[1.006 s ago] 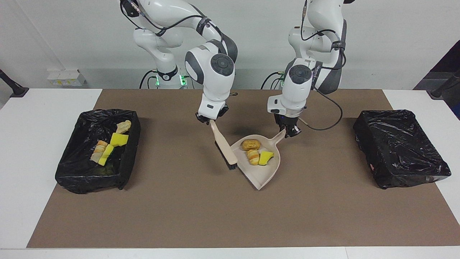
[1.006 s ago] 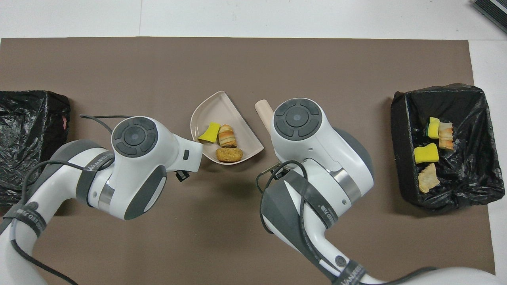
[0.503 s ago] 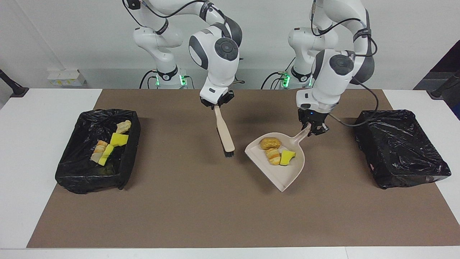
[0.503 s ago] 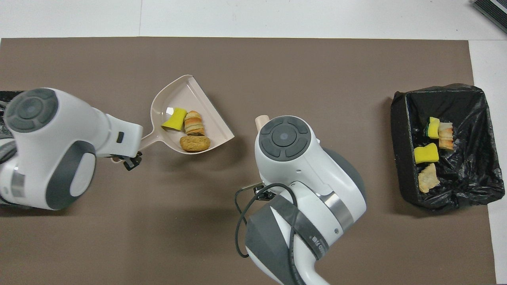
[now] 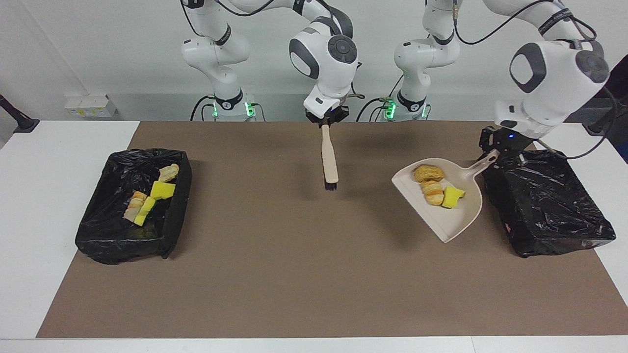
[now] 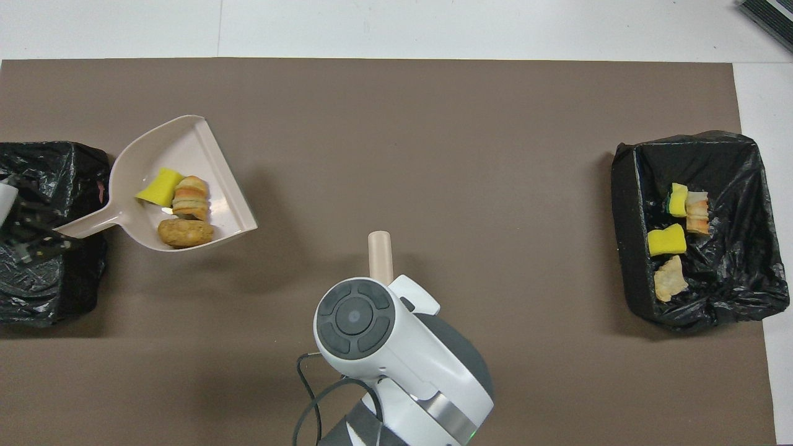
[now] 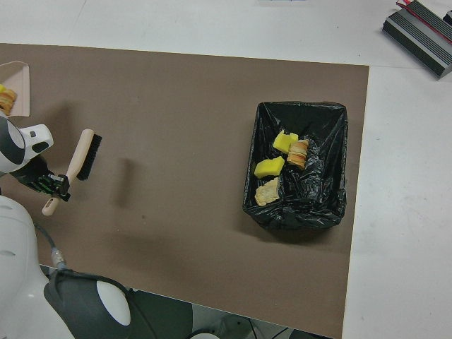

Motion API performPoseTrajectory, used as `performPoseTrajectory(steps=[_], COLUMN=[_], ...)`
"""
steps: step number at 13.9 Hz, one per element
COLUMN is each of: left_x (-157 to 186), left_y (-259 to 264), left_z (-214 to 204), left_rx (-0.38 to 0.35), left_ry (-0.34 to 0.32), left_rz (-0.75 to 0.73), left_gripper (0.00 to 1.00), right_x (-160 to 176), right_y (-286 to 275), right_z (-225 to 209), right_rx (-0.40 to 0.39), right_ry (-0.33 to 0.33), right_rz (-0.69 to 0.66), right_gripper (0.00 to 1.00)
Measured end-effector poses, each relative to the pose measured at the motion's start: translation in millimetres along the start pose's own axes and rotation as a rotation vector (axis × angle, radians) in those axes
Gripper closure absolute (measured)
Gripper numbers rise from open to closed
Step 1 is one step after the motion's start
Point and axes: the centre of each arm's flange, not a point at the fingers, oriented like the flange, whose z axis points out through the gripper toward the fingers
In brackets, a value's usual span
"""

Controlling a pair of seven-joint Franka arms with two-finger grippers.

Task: Sweep and dump trash in bin
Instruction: 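Carry the loaded dustpan to the bin with the left gripper, then tip the dustpan over the bin with the left gripper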

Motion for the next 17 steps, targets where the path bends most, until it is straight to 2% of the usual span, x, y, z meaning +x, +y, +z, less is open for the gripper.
performPoseTrajectory(steps=[2,4,6,9,12,14,17], left_x=[-67.7,-127.8,-179.4,-238.0,-270.1,-278.2,-255.5], left_y=[-22.9,-41.7,-59.3,-82.0,-97.1,-100.1,-108.6], left_z=[-18.4,-37.0,-55.8,-78.3,-94.6,-103.2,-102.6], left_rx=[-0.017,-0.021,0.000,0.051,0.122,0.149,0.154], left_ry=[0.015,0.004,-0.051,-0.181,-0.302,-0.397,-0.542], left_rz=[0.029,0.037,0.039,0.024,0.017,0.043,0.120], left_gripper=[0.68,0.68,0.68,0.68,0.68,0.68,0.68], right_x=[-13.0,-20.2,-22.5,-24.6,-24.8,-26.7,-26.1], right_y=[-18.2,-30.2,-32.4,-31.0,-28.1,-24.1,-15.4], right_z=[24.4,46.1,63.3,84.9,99.5,109.0,110.7], right_rx=[0.012,0.016,0.001,-0.008,0.015,0.036,0.034], right_ry=[0.010,0.006,-0.013,-0.024,-0.001,0.030,0.043], right_rz=[0.054,0.081,0.082,0.069,0.037,0.017,-0.010], right_gripper=[0.74,0.74,0.74,0.74,0.74,0.74,0.74])
